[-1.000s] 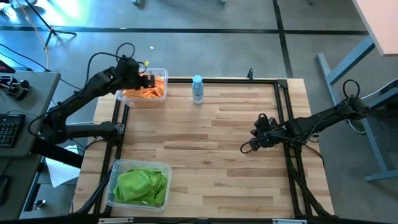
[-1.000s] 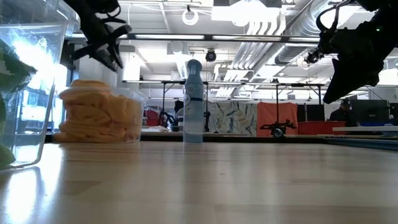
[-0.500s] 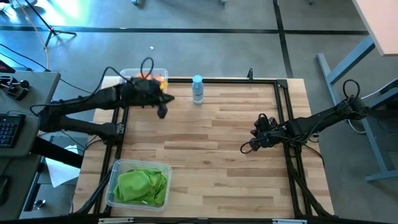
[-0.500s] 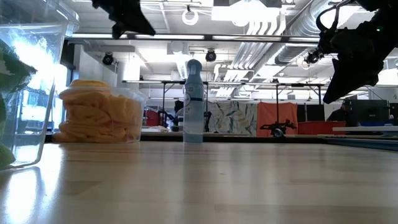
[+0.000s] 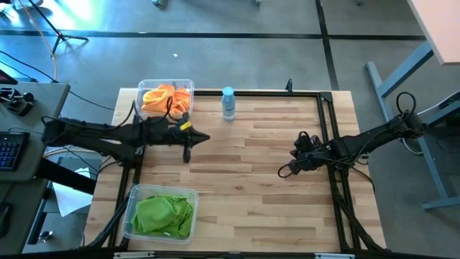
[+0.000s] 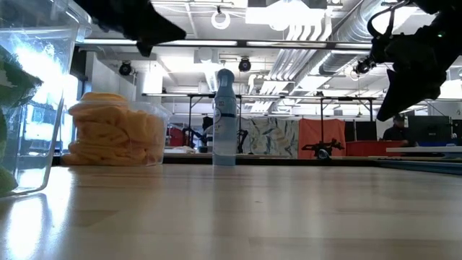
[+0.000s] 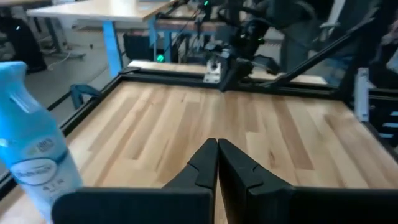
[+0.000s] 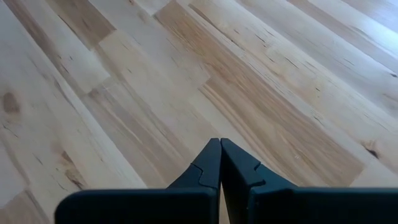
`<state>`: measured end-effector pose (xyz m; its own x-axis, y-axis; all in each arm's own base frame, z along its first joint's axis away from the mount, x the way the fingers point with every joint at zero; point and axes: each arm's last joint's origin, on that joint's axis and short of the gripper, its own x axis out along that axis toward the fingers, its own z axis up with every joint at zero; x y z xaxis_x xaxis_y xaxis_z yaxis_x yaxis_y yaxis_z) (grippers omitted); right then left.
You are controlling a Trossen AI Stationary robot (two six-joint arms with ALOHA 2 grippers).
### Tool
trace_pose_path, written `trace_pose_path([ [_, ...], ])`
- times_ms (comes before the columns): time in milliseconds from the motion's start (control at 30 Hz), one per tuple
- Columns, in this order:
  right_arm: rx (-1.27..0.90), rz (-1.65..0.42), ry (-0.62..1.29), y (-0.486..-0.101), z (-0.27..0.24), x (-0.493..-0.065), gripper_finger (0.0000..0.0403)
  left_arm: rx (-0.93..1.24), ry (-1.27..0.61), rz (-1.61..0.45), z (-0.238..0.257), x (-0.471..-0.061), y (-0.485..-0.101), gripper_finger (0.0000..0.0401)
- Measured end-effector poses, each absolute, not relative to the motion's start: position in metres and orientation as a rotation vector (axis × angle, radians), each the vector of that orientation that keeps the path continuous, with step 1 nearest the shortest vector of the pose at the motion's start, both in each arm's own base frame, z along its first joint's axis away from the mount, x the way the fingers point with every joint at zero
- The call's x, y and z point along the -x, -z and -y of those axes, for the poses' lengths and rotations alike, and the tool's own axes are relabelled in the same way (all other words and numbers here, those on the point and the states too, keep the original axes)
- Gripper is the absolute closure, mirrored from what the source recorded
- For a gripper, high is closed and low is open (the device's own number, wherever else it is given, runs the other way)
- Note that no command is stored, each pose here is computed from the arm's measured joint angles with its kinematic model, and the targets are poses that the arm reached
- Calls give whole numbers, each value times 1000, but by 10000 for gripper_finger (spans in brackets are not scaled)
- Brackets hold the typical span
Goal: Sort microfiber towel by color & place in baskets
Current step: Return to Home Position
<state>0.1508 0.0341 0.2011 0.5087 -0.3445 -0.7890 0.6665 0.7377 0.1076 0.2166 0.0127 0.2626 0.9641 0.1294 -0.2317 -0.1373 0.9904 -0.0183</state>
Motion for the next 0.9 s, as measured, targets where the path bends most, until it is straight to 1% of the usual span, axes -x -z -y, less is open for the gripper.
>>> trace_pose_path([
  [167,-422,-846,637,-200,-34,-149,403,-1,-119,-175,-7,-199,-239,401],
  [333,-420,-848,639,-200,-34,-149,403,21,-170,-215,1,-183,-213,401],
  [433,-421,-848,639,-200,-34,-149,403,-7,-166,-235,6,-174,-199,401],
  [600,-429,-845,643,-200,-34,-149,403,-78,-107,-178,12,-159,-191,401],
  [733,-433,-838,652,-200,-33,-149,403,-98,-102,-135,11,-146,-186,401],
  [900,-428,-830,664,-201,-33,-149,403,-205,-39,-72,8,-134,-181,401],
])
